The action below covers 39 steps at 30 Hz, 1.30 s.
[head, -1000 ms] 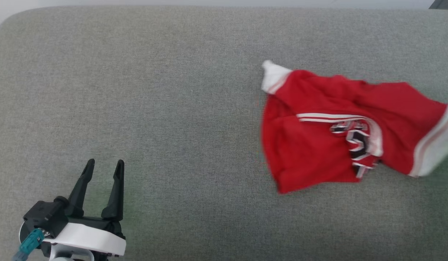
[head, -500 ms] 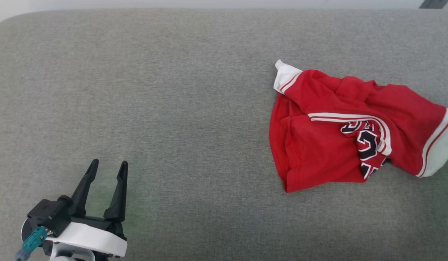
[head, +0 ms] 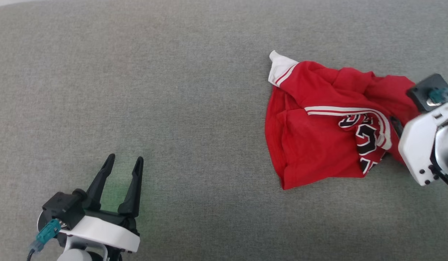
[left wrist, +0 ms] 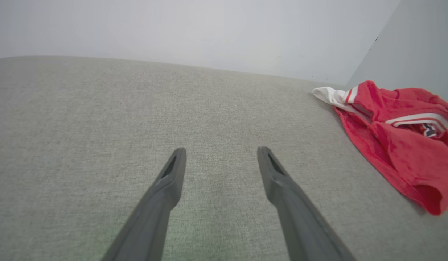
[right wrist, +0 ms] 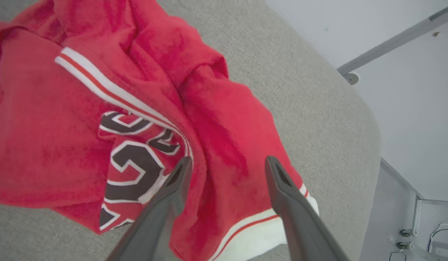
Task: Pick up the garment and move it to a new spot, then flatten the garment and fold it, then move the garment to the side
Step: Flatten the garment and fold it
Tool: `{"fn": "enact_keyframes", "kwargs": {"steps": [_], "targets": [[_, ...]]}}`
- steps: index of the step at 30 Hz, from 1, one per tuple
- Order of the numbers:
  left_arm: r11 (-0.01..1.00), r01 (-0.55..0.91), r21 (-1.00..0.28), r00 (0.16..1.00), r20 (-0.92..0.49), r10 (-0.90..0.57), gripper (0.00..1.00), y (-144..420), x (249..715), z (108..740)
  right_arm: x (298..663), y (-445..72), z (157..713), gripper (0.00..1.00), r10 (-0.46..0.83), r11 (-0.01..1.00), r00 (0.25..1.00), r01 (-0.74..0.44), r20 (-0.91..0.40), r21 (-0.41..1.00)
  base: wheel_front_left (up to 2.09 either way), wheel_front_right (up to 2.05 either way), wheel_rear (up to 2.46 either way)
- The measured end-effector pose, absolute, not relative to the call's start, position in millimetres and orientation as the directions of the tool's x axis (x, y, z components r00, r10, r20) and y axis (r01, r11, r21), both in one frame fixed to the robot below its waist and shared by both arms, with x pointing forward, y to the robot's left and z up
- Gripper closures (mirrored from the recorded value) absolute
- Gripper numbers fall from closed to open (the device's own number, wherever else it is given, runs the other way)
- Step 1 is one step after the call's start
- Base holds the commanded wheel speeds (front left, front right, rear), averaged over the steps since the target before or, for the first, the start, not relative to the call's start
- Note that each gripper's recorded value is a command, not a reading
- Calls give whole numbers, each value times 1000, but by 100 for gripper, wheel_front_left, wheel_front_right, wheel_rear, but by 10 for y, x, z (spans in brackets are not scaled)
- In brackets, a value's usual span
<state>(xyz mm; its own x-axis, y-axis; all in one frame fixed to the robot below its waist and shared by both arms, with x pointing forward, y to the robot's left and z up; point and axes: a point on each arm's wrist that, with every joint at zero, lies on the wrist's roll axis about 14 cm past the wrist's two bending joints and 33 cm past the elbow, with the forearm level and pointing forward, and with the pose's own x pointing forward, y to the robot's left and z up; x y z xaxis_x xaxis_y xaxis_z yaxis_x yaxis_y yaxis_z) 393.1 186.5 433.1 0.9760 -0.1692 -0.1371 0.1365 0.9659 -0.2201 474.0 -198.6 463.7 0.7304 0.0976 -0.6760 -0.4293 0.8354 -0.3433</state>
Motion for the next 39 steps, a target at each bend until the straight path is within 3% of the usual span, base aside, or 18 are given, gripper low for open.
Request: {"fn": "enact_keyframes", "kwargs": {"steps": [7,8,9,11,12,13,19,30,39], "targets": [[965,99,-241,977,-162,-141,0,1936,3928,4251,4860,-1699,4516,0,150,783,671,-529,-726,-326,0,0,0],[966,93,-243,977,-167,-136,0,1948,3925,4236,4862,-1670,4478,10,156,776,660,-542,-735,-322,0,0,0],[966,87,-245,976,-172,-131,0,1960,3920,4220,4866,-1642,4441,39,161,769,651,-554,-742,-319,0,0,0],[967,73,-245,976,-180,-119,0,1993,3911,4195,4880,-1614,4381,75,162,757,635,-571,-755,-318,0,0,0],[967,66,-244,976,-183,-113,0,2011,3912,4186,4895,-1604,4363,91,164,755,631,-574,-758,-315,0,0,0],[968,62,-245,977,-184,-110,0,2022,3918,4182,4914,-1598,4351,100,166,756,630,-575,-759,-312,0,0,0],[967,52,-248,975,-196,-103,0,2040,3925,4138,5131,-1635,4460,100,161,774,683,-535,-713,-338,0,0,0],[966,68,-248,970,-211,-122,0,2025,4072,4049,5953,-1994,4852,100,21,867,845,-282,-535,-412,0,0,0],[967,96,-234,963,-225,-150,0,1996,4114,4023,6414,-2331,4656,100,-134,924,843,-85,-522,-373,0,0,0]]}}
